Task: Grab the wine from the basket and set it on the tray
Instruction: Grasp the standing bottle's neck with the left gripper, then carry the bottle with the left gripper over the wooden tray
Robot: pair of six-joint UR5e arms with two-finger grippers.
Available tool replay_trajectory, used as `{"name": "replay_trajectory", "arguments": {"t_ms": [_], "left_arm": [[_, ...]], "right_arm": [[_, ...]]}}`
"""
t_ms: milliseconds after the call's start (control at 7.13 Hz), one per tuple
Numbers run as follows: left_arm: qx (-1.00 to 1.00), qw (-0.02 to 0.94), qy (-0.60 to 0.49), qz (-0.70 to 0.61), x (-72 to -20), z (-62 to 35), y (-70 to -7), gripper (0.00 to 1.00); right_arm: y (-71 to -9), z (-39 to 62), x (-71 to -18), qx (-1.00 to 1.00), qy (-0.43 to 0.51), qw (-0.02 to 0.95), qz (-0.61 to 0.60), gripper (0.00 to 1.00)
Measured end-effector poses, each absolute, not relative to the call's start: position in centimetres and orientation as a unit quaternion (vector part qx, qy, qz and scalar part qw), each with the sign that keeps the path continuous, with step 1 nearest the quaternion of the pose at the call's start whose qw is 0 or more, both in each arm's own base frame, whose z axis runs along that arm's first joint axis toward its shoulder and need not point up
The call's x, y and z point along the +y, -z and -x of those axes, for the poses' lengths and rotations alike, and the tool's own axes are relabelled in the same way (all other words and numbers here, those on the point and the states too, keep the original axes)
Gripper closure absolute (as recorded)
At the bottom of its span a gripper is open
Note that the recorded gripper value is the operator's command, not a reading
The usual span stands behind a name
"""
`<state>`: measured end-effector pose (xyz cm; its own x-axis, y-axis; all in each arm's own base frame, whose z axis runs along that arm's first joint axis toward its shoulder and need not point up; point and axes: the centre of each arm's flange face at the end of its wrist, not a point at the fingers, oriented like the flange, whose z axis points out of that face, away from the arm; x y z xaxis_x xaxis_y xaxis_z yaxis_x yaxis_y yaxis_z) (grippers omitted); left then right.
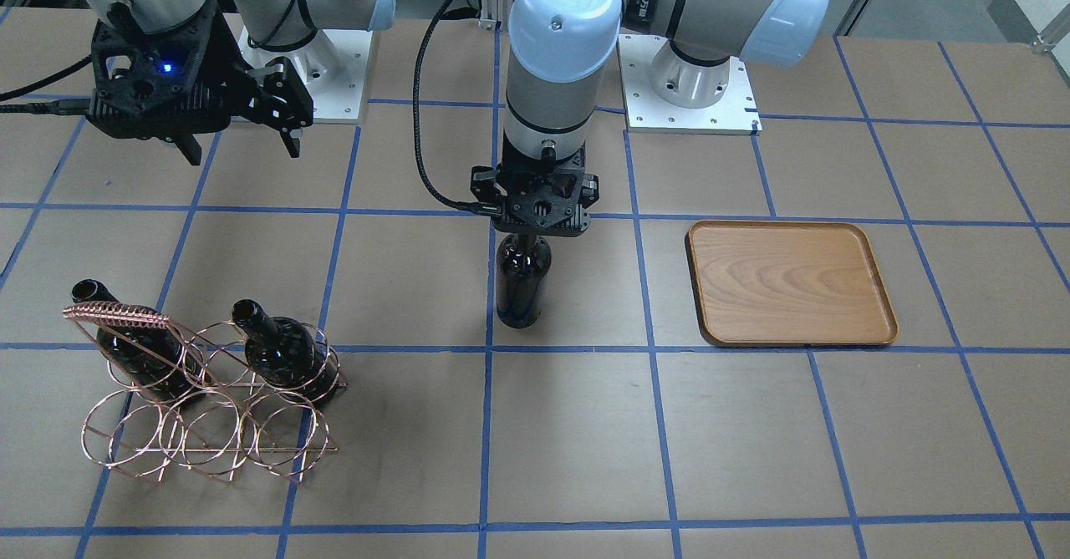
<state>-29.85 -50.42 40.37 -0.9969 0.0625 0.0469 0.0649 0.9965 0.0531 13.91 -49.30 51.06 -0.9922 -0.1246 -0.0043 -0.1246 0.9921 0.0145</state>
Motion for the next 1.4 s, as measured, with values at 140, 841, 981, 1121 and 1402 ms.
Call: {"name": "replay_trajectory", "arguments": {"t_ms": [140,841,981,1121,1402], "left_arm": [[-0.999,0.025,0.02,0.035,-51.4,25.9,-41.4,0.95],[-0.997,-0.016,0.021,0.066,-49.5,-0.9,-42.7,0.95],[-0.997,-0.012,0.032,0.066,-48.3,-5.0,-42.3,0.95],[-0.997,-0.004,0.045,0.056,-47.0,-7.7,-41.2,0.94],[-0.997,0.006,0.059,0.043,-45.7,-9.7,-39.8,0.87]], "right_arm": [[-51.1,-13.9,-49.3,0.998,-0.005,0.0,0.063,0.0],[-52.5,-13.8,-48.4,0.997,0.013,-0.002,0.081,0.0],[-53.0,-13.7,-48.1,0.996,0.017,-0.004,0.088,0.0],[-53.3,-13.6,-47.8,0.995,0.018,-0.008,0.094,0.0],[-53.6,-13.3,-47.2,0.994,0.016,-0.026,0.106,0.0]]}}
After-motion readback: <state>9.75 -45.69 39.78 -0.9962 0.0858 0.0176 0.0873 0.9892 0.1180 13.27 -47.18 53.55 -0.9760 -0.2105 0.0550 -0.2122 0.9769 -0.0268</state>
